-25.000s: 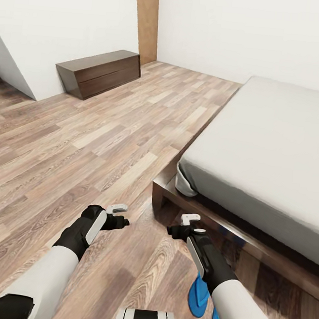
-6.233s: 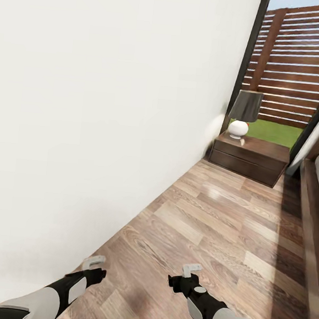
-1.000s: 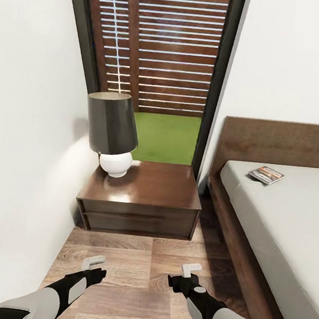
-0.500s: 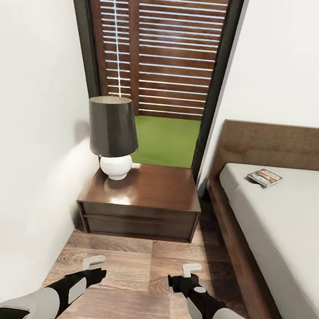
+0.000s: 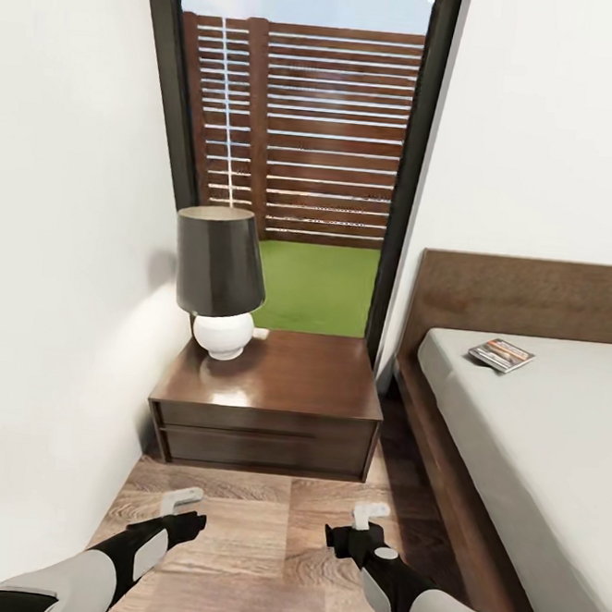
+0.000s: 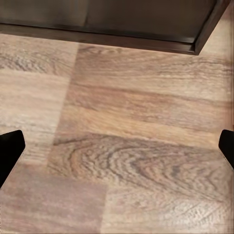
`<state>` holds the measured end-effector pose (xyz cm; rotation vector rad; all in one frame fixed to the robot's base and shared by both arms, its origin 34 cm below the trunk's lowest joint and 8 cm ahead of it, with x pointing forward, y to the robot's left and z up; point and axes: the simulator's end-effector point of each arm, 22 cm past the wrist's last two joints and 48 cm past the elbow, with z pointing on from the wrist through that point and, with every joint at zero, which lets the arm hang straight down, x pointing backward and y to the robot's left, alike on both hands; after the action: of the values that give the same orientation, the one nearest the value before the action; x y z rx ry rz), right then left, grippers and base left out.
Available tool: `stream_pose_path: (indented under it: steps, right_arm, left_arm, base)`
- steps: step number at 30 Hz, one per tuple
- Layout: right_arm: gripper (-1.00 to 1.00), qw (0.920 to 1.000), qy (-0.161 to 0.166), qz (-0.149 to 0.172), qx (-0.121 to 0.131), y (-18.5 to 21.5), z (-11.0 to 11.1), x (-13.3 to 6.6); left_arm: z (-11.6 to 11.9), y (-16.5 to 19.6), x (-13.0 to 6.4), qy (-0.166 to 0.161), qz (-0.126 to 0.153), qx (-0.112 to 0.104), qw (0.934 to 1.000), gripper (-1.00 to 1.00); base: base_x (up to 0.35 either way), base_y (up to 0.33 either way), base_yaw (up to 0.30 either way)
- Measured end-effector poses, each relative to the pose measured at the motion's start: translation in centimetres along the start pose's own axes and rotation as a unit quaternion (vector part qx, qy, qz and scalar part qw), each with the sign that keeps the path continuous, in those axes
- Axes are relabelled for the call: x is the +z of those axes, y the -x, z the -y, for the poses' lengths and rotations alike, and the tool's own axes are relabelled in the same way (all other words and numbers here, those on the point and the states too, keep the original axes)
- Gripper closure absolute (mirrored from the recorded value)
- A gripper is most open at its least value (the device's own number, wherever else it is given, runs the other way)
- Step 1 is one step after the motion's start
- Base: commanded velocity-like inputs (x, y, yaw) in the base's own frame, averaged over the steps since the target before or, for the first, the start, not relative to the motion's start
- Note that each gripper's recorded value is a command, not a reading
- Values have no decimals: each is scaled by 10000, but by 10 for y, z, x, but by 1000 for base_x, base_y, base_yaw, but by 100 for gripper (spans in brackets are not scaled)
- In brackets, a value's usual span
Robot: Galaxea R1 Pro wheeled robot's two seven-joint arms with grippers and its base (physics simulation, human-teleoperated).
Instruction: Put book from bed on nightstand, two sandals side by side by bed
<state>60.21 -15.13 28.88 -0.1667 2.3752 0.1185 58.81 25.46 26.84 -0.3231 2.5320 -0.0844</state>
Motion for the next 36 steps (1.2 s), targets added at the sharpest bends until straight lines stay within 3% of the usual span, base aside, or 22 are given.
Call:
stream_pose_path:
  steps: [7,14,16,24,32,33,35,36]
  right_arm:
    - [-100,9986,6,536,-39,51,0,-8]
    - [-100,9940,3,1095,-64,107,0,-21]
    - [-100,9904,-1,1383,-72,137,2,-29]
    - [-100,9851,-103,1714,-21,188,21,-48]
    - [-100,9769,-135,2133,-57,259,30,-78]
    - [-100,9734,-122,2285,-73,292,30,-95]
    - [-100,9697,-136,2440,-80,312,34,-107]
    - [-100,9593,-196,2818,-29,349,42,-132]
  left_arm:
    - [30,57,-16,-277,375,66,9989,-100]
    - [57,107,-43,-554,450,145,9973,-100]
    - [70,135,-60,-683,561,193,9959,-100]
    - [97,177,-97,-903,504,330,9941,-100]
    - [115,221,-133,-1054,764,406,9907,-100]
    - [126,245,-156,-1167,941,465,9876,-100]
    - [129,256,-167,-1200,1003,495,9865,-100]
    - [159,251,-179,-1468,886,651,9830,-100]
  base:
    - [0,0,0]
    - [0,0,0]
    - [0,0,0]
    - [0,0,0]
    - [0,0,0]
    - [0,0,0]
    - [0,0,0]
    - [0,0,0]
